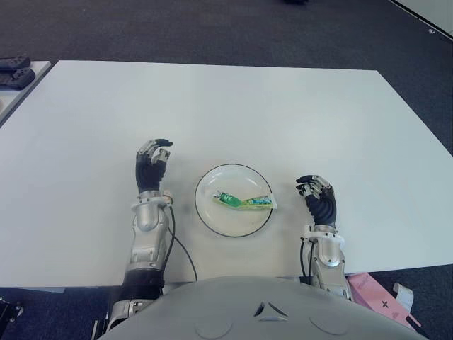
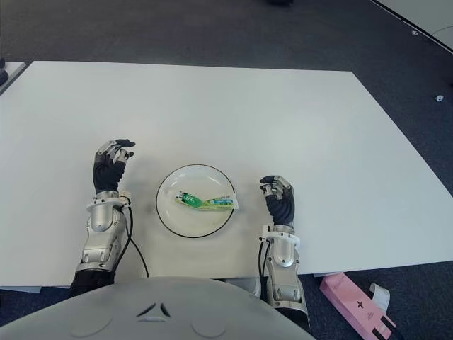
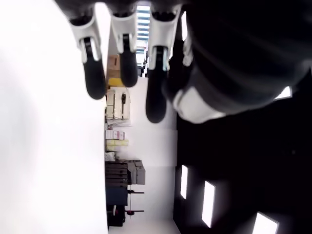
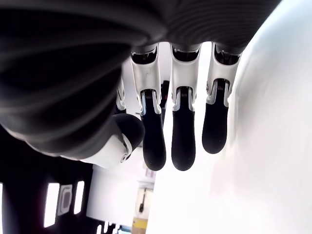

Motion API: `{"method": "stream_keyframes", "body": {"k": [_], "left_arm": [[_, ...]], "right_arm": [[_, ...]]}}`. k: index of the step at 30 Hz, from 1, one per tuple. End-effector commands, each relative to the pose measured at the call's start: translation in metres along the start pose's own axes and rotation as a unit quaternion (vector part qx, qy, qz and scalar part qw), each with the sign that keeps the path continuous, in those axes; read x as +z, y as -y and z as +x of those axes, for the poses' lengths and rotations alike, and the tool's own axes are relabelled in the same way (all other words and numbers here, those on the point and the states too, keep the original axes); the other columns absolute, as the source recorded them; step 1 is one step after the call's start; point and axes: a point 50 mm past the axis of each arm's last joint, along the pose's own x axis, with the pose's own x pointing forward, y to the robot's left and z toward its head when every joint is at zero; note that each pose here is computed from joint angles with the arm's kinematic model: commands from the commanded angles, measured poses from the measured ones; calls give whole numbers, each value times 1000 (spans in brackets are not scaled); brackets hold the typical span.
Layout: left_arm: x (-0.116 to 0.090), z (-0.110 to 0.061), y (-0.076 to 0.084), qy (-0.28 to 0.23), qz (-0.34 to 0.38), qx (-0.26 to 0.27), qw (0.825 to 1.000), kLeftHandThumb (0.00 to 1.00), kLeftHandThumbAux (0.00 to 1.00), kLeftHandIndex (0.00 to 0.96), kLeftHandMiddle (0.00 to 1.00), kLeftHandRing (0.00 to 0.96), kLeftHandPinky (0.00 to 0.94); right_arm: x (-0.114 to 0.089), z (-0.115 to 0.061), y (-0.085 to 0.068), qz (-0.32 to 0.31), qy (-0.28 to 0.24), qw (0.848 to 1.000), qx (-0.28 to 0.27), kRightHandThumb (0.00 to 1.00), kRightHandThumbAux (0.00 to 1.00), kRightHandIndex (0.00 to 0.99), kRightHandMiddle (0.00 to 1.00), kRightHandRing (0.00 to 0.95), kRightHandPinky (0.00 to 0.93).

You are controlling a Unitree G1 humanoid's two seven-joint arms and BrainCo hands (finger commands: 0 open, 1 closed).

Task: Put the toothpaste on the table into the plate.

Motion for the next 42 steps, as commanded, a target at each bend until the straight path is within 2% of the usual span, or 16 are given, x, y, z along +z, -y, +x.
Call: {"method": "stream_keyframes", "body": {"k": [1,6,18,29,42], "left_arm": [[-11,-3,-1,-28,-29,4,999,710,727,418,427,363,324],[-17,-6,1,-47,-49,9,998,718,726,420,434,374,322],[-29,-13,-2,-74,-42,5,996,723,724,423,436,397,392],[-32,-21,-5,-77,-25,-57,995,718,723,425,453,420,414],[-37,-32,-4,-100,-10,-63,993,721,722,429,477,445,444]], "right_arm": [[0,2,-2,7,1,1000,4,710,729,426,472,473,461],[0,3,-3,9,6,1000,8,710,729,426,472,466,449],[-2,5,-4,10,5,1000,10,709,730,426,467,469,462],[-1,4,-6,14,9,1000,9,708,729,427,476,465,452],[0,4,-11,17,11,1000,15,707,729,426,473,456,443]]}}
